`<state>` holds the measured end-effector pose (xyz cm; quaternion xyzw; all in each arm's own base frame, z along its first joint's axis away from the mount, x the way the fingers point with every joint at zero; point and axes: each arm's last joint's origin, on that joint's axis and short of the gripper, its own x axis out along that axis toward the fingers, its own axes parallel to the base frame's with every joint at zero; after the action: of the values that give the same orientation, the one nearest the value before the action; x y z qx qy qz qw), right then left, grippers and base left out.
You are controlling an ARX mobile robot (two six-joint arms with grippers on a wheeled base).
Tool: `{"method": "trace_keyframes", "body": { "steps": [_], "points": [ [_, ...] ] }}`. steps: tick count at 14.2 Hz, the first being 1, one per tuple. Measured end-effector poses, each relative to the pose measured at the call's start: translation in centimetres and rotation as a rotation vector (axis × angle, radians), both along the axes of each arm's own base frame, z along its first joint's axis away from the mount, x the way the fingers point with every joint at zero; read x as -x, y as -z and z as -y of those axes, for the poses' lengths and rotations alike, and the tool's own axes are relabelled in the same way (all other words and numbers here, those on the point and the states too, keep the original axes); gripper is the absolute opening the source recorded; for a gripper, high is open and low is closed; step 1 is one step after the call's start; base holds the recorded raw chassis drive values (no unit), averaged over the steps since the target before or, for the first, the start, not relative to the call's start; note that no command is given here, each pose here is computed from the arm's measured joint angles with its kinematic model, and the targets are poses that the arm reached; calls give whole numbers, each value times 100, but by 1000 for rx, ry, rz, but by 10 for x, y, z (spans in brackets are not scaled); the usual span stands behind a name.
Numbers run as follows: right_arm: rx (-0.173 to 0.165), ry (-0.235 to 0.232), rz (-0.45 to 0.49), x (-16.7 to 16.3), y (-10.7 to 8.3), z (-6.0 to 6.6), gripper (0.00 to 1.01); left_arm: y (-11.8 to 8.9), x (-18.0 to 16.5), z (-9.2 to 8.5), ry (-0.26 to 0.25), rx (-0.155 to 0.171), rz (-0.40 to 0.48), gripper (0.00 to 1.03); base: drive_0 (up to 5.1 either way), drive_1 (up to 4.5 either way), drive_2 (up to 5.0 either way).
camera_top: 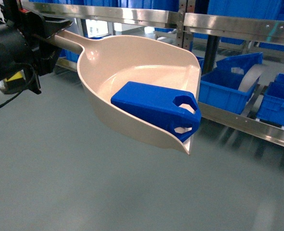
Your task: Place part in tray to right shelf
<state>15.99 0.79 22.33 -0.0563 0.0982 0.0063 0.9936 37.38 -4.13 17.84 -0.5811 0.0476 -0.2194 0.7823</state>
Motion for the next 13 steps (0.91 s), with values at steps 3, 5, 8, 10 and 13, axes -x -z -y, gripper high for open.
{"method": "trace_keyframes", "body": {
  "steps": [3,5,8,10,13],
  "points": [
    [0,0,0,0,0,0,98,0,0,0,0,0,0,14,-154,-154,-154],
    [0,0,0,0,0,0,98,0,0,0,0,0,-1,14,-154,-154,-154],
    [0,0,0,0,0,0,98,0,0,0,0,0,0,14,-154,-154,-154],
    [0,0,0,0,0,0,98,0,0,0,0,0,0,14,-154,-154,-154],
    [0,0,0,0,0,0,98,0,0,-1,-3,0,-1,14,-168,-168,-168]
  ]
}}
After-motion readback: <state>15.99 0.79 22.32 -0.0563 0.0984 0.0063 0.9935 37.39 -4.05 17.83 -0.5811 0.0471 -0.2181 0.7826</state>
